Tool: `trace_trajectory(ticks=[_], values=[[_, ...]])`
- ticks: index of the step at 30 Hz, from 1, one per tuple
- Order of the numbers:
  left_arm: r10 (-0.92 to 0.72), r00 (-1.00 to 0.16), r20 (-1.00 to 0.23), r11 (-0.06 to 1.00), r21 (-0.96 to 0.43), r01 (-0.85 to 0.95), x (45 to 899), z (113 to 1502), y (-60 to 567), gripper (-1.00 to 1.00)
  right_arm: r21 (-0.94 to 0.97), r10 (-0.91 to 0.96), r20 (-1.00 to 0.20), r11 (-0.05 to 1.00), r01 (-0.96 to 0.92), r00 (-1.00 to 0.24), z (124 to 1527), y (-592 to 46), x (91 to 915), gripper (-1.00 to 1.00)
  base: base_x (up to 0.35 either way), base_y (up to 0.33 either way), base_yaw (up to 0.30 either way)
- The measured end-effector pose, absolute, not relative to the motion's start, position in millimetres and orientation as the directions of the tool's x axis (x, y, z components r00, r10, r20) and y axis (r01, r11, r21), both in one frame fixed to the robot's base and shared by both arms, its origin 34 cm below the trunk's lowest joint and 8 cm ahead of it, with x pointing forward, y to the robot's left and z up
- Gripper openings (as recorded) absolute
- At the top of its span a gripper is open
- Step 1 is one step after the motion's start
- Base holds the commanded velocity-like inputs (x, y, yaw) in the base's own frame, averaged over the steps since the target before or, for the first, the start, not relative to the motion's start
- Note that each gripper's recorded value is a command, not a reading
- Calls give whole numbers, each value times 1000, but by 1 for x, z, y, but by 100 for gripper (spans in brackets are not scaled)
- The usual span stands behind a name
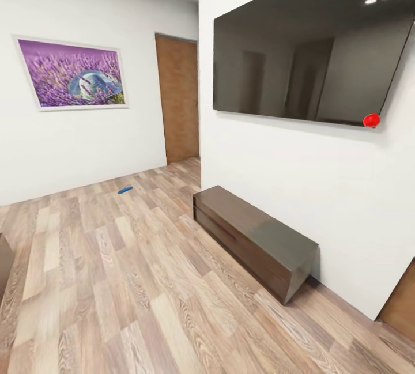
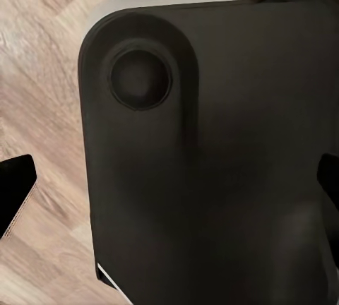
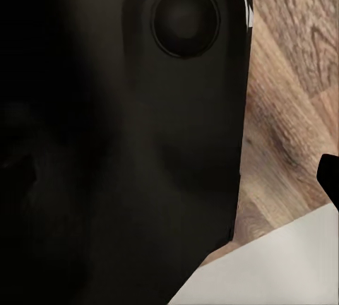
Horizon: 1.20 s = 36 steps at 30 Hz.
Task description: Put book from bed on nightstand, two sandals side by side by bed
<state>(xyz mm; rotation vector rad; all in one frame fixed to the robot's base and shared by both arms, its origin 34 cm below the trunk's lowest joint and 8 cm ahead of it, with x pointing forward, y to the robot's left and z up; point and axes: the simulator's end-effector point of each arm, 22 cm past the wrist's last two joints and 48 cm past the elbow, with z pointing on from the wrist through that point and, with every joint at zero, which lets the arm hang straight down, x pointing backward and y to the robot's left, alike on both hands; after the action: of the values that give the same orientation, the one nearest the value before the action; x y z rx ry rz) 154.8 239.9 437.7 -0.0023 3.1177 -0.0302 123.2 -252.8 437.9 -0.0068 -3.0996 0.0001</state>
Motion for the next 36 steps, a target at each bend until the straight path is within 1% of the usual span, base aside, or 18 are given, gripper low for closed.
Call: trace_trajectory(ticks=[36], values=[[-2,-1000,-24,1000,-19,-2,155,438,240,100,0,5,42,1000,5,-999,438,-253,123,100,0,0,-300]])
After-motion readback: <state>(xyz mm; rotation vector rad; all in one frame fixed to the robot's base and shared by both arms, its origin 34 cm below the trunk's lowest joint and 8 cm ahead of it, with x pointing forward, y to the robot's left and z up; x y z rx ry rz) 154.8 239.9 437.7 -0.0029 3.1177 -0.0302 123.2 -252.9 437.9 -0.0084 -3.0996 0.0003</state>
